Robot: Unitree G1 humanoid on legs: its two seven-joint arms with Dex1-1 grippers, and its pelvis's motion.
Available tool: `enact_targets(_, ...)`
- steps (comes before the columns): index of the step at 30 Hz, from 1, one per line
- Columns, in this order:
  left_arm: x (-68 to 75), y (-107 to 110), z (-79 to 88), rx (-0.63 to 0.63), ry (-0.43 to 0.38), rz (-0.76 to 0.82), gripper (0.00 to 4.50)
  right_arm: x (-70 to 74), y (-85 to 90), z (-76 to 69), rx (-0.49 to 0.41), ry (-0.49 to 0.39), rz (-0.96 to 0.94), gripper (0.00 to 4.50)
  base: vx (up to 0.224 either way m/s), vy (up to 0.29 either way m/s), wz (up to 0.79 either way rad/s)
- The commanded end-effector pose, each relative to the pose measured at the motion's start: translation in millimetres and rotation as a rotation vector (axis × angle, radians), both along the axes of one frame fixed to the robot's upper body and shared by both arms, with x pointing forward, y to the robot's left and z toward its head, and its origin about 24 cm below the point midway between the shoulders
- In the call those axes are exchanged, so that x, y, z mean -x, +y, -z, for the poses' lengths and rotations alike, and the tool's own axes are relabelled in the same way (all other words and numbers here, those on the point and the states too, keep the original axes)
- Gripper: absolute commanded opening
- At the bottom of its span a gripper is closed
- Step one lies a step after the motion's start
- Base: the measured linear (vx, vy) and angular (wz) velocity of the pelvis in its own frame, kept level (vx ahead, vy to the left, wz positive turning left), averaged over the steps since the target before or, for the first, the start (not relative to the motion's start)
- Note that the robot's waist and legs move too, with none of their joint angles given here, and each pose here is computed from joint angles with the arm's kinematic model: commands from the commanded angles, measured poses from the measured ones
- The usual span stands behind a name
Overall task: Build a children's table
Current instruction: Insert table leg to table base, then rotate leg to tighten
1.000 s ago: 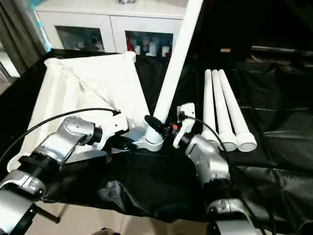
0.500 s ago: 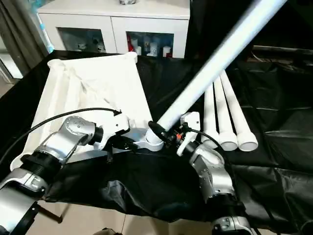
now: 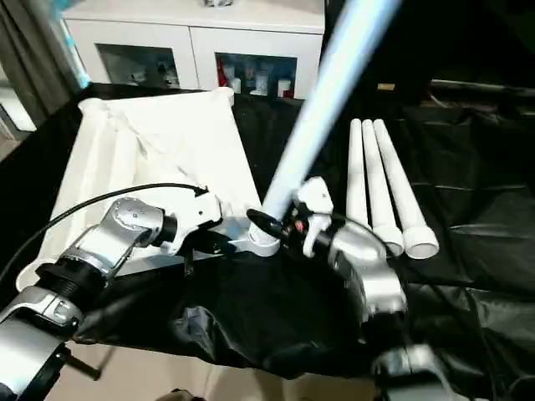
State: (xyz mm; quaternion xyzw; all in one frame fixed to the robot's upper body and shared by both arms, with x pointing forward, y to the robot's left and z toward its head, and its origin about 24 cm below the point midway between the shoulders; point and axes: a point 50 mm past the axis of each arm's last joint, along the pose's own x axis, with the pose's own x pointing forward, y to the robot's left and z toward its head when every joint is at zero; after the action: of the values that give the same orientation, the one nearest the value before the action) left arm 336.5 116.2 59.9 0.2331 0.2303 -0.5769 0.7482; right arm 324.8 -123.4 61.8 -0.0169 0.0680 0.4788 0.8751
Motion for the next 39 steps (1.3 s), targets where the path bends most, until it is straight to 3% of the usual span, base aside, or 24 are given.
enact_targets(1, -5.2, -1, -15.0, 0.027, -0.066, 0.004, 0.00, 8.8, -4.1, 29.3, 0.119, 0.160, -0.057, 1.92, 0.000, 0.000, 0.00)
enact_targets(6, -3.0, 0, -14.2, 0.024, -0.060, 0.026, 0.00, 9.7, -7.4, 32.5, 0.169, 0.213, -0.148, 1.92, 0.000, 0.000, 0.00)
enact_targets(14, 0.9, -2, -14.9, 0.041, -0.059, 0.075, 0.00, 6.2, -15.1, 34.7, 0.147, 0.245, -0.158, 1.91, 0.000, 0.000, 0.00)
enact_targets(22, 7.7, -6, -17.0, 0.051, -0.051, 0.215, 0.00, 16.0, -18.8, 44.8, 0.193, 0.267, -0.269, 1.91, 0.000, 0.000, 0.00)
enact_targets(29, 2.2, -4, -18.3, 0.009, -0.055, 0.215, 0.00, 17.3, -19.8, 48.9, 0.213, 0.262, -0.290, 1.91, 0.000, 0.000, 0.00)
enact_targets(34, -5.8, -5, -22.1, 0.030, -0.062, 0.127, 0.00, 14.3, -18.7, 50.4, 0.202, 0.255, -0.225, 1.91, 0.000, 0.000, 0.00)
enact_targets(39, -16.5, -8, -29.1, 0.057, -0.065, 0.024, 0.00, 3.0, -19.5, 57.5, 0.277, 0.227, -0.001, 1.91, 0.000, 0.000, 0.00)
